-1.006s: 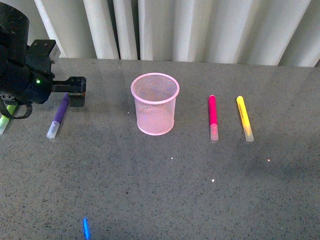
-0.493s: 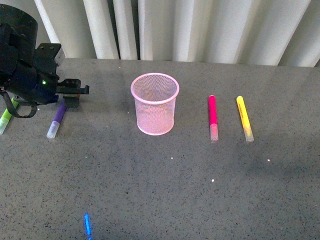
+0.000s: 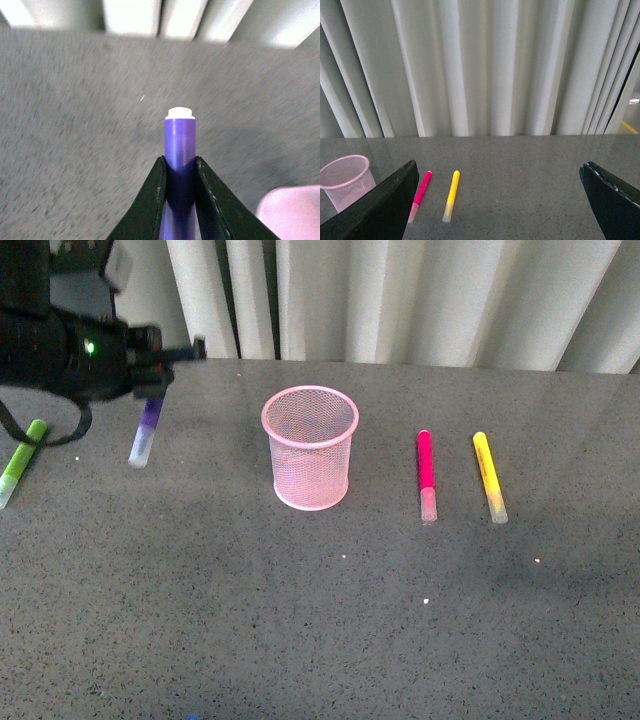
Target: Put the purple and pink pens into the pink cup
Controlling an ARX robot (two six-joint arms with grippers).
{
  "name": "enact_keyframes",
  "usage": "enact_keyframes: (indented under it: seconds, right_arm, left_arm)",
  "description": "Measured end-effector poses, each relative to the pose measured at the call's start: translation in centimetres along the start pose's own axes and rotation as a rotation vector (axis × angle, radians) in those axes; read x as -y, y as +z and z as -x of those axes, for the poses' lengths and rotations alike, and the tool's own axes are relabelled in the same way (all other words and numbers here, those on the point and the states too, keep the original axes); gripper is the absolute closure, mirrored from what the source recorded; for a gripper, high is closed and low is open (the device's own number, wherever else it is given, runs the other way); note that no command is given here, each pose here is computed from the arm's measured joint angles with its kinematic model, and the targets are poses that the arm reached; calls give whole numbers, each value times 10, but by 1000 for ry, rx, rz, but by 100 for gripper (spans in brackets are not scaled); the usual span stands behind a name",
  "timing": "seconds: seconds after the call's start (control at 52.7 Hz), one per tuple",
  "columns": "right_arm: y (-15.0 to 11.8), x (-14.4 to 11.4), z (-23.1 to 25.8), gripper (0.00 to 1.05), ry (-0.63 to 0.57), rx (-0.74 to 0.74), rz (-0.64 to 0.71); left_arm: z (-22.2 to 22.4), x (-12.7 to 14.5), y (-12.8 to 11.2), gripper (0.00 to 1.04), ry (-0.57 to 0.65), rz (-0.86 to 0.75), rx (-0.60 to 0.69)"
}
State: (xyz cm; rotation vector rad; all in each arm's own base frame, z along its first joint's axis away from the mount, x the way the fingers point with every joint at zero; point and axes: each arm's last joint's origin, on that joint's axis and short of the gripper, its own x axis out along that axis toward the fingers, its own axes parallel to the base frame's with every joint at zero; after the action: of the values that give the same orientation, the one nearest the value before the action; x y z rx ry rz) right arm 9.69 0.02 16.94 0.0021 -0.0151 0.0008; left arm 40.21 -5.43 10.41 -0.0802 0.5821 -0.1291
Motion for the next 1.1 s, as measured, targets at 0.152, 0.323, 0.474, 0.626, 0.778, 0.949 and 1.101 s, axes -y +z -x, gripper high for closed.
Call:
enact_keyframes:
  seconds: [0.152, 0.323, 0.474, 0.626, 0.778, 0.949, 1.101]
  right_arm:
    - [0, 0, 0, 7, 0, 0, 0]
    - [0, 0, 0, 7, 0, 0, 0]
    - [0, 0, 0, 7, 0, 0, 0]
    - [0, 0, 0, 7, 0, 0, 0]
    - [0, 0, 0, 7, 0, 0, 0]
    - [0, 0, 0, 7, 0, 0, 0]
    - [0, 0, 0, 7, 0, 0, 0]
  left_arm:
    - [39, 41, 25, 92, -100, 103, 286]
    - [53, 77, 18, 92, -150, 149, 449]
    - [49, 111, 1, 92, -147, 206, 542]
    - [37, 125, -8, 92, -119, 224, 556]
    - [22, 131, -14, 92, -90, 236, 540]
    - [11, 133, -22, 92, -74, 236, 515]
    - [3, 133, -29, 92, -67, 265, 478]
